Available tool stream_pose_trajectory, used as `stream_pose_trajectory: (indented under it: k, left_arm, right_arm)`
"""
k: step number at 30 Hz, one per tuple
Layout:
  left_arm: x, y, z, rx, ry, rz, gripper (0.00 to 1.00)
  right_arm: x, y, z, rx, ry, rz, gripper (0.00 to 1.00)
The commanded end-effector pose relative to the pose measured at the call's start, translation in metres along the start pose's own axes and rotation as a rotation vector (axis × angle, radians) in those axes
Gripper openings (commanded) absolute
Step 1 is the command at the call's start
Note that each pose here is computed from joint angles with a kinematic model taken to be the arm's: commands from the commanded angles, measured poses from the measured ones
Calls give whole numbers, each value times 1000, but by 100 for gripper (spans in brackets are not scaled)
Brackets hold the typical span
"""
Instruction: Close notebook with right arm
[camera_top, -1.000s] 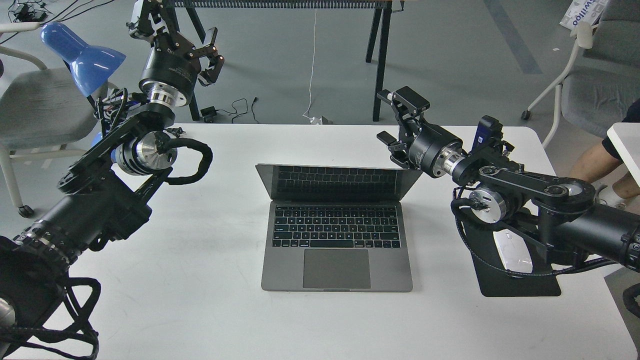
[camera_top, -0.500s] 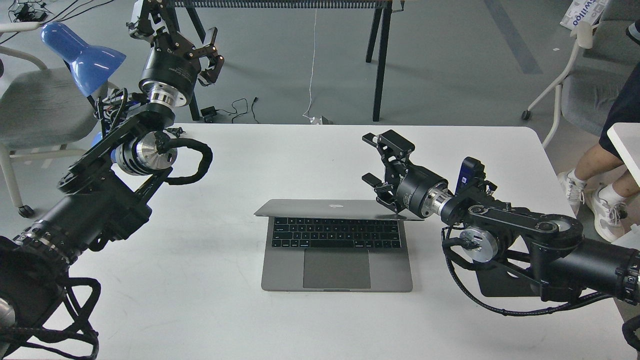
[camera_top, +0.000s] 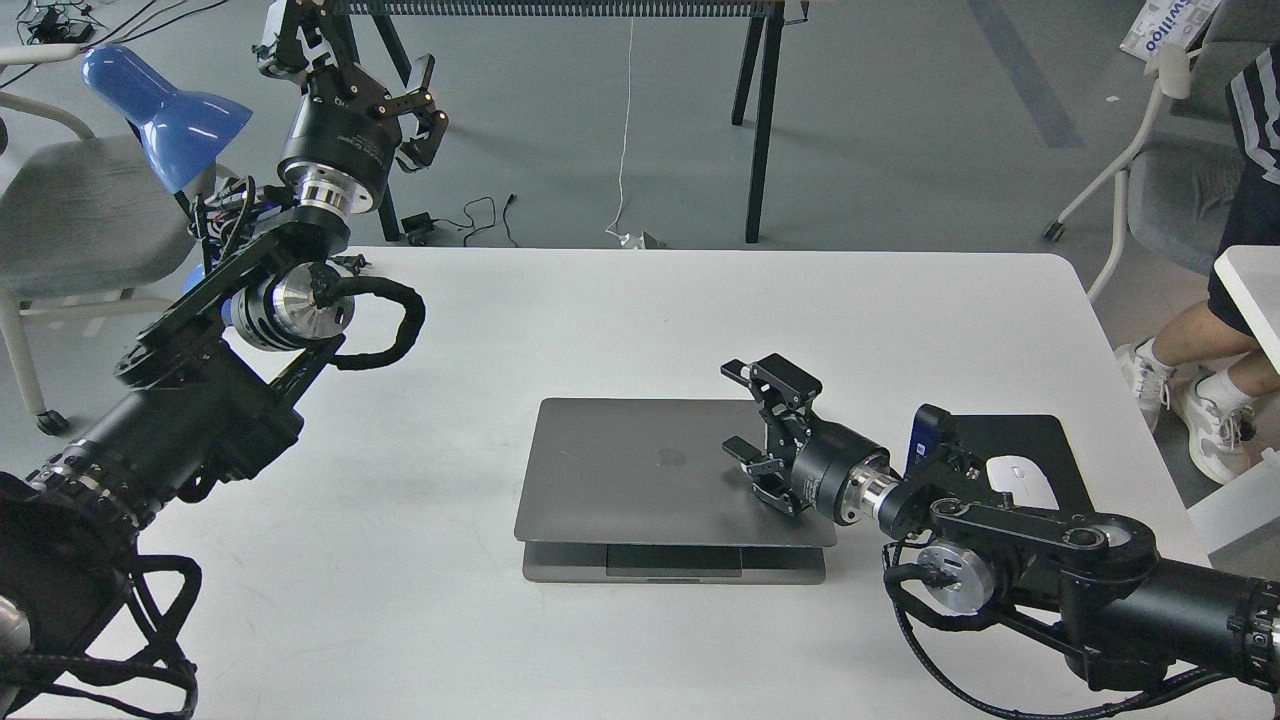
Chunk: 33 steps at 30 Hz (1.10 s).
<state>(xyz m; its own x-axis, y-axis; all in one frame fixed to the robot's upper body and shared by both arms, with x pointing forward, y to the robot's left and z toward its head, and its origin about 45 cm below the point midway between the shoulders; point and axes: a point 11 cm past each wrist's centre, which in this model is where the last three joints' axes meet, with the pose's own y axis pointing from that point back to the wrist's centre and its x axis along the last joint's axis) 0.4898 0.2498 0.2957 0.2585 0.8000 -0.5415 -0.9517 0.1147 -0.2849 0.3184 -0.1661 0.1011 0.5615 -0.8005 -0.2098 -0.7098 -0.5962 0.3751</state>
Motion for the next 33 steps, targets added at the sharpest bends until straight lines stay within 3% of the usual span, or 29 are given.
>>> stream_pose_trajectory:
  k: [1, 19, 23, 33]
  left_arm:
    - [0, 0, 0, 0, 0, 0, 100]
    - [-1, 0, -1, 1, 3, -2, 100]
    - [-1, 0, -1, 1, 2, -1, 100]
    - [-1, 0, -1, 1, 2, 1, 100]
  right_arm:
    - [-8, 0, 10, -14, -10, -10, 100]
    - [-25, -2, 46, -104, 35, -26, 100]
    - [-34, -6, 21, -51, 28, -65, 100]
    - [-17, -21, -113, 188, 163, -76, 100]
